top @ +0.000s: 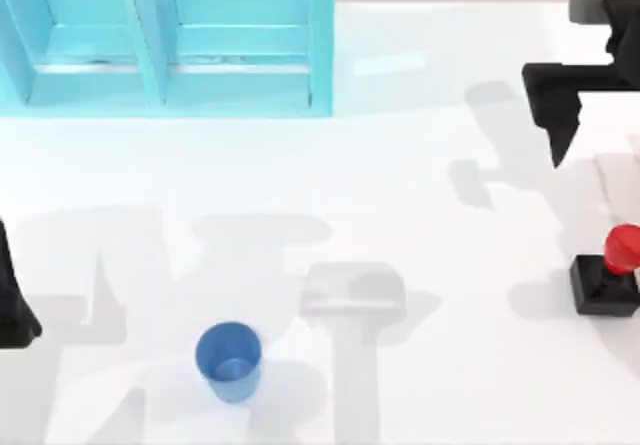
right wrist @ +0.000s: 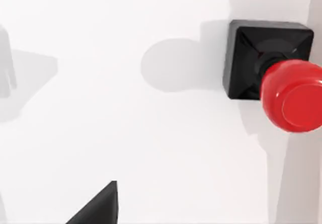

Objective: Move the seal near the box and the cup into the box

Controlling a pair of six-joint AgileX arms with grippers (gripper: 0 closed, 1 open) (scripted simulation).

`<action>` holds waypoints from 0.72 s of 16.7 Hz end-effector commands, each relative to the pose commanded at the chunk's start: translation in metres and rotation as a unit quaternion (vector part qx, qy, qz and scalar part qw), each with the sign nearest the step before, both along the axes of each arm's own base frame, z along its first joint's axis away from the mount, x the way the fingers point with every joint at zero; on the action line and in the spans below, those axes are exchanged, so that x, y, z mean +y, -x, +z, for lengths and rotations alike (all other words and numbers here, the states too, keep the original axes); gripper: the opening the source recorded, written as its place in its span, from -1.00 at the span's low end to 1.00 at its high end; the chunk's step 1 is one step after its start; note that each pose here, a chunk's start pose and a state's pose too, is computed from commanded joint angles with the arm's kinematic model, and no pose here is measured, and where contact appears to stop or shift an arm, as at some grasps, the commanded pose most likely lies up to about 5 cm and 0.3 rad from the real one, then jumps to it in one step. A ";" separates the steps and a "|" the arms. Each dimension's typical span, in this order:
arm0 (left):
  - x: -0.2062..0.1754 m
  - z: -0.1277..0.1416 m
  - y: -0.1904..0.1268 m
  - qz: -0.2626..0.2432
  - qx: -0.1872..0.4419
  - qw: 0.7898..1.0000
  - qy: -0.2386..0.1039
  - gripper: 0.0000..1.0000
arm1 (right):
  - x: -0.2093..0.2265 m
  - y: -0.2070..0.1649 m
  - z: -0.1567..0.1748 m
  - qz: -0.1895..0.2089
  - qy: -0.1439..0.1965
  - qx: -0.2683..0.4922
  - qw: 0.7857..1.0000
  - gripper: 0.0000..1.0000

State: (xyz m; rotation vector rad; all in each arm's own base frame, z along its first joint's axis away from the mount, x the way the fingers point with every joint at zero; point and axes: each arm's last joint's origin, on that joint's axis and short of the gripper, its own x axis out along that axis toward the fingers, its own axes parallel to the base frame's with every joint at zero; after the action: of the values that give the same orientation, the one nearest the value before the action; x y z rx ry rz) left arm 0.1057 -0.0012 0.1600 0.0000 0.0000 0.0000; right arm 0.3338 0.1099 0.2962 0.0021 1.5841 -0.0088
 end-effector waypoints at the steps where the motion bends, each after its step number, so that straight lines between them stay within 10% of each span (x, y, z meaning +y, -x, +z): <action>1: 0.000 0.000 0.000 0.000 0.000 1.000 0.000 1.00 | 0.021 -0.002 -0.005 0.000 0.001 0.001 1.000 1.00; 12: 0.000 0.000 0.000 0.000 0.000 1.000 0.000 1.00 | 0.270 0.097 -0.079 -0.002 0.000 -0.005 1.000 1.00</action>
State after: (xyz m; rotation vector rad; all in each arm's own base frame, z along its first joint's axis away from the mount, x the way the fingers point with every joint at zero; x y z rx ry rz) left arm 0.1057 -0.0012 0.1600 0.0000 0.0000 0.0000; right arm 0.2369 0.3801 0.2174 0.0055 1.5733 -0.0106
